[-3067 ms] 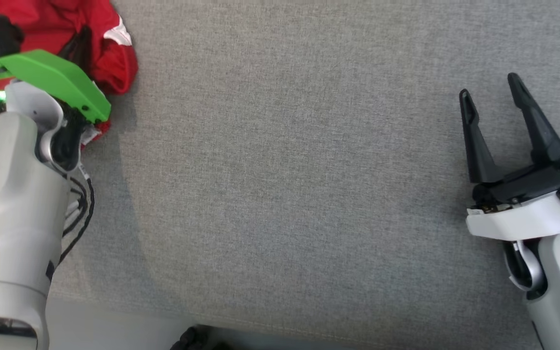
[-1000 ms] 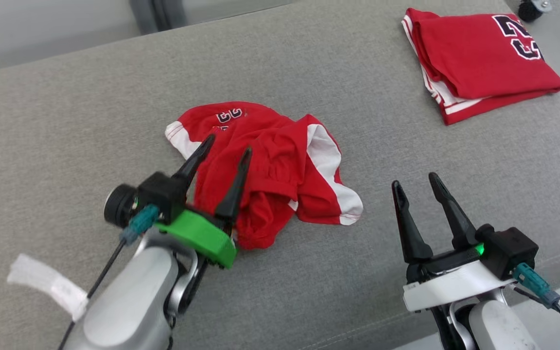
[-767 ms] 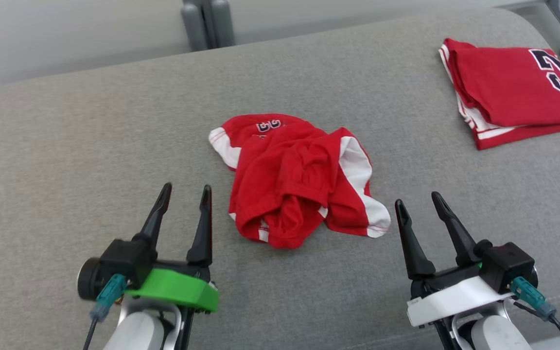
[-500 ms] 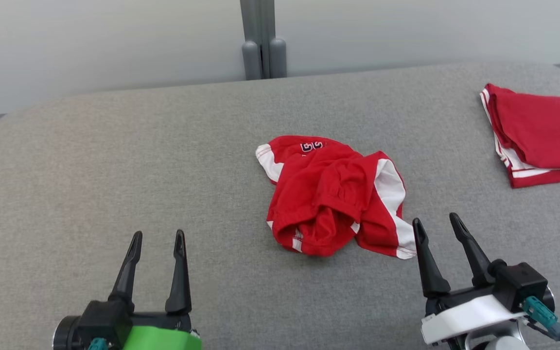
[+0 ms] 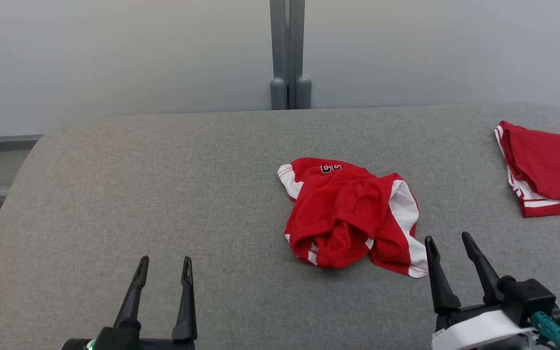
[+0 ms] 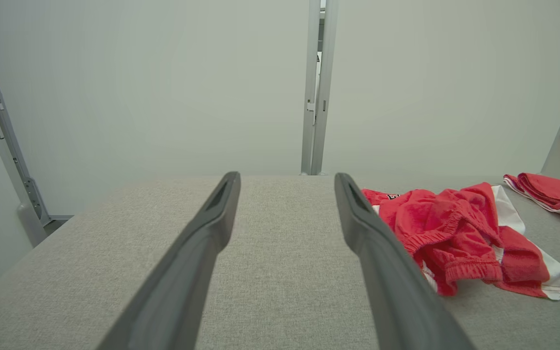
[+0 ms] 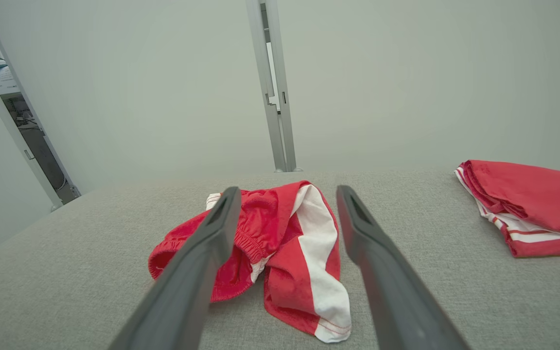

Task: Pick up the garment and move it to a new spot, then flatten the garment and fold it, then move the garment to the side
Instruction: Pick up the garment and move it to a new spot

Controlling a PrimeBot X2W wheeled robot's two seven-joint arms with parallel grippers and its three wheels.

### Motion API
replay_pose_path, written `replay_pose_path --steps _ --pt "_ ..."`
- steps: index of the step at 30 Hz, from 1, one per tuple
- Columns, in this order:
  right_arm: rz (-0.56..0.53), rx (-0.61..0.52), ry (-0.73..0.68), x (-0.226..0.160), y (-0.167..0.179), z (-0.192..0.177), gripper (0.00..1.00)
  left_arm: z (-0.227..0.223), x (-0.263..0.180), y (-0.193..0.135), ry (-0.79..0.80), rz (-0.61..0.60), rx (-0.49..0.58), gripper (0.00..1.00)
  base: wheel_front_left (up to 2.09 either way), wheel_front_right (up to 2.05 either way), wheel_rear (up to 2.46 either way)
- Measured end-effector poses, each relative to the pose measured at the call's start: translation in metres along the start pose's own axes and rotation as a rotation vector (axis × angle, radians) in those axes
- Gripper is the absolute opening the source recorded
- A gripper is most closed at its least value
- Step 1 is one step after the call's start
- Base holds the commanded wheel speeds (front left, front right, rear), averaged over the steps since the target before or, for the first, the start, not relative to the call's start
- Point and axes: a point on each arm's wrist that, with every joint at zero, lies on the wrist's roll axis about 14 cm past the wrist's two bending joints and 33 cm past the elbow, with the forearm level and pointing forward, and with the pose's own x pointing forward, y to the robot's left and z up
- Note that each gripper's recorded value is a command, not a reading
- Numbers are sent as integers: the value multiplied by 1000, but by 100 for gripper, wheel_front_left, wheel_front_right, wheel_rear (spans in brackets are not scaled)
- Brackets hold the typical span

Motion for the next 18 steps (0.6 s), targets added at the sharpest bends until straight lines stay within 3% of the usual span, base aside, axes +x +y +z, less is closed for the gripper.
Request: replay_pose_path --steps 18 --pt "11 2 6 -4 5 -2 100 2 1 -6 -8 -11 0 100 0 0 0"
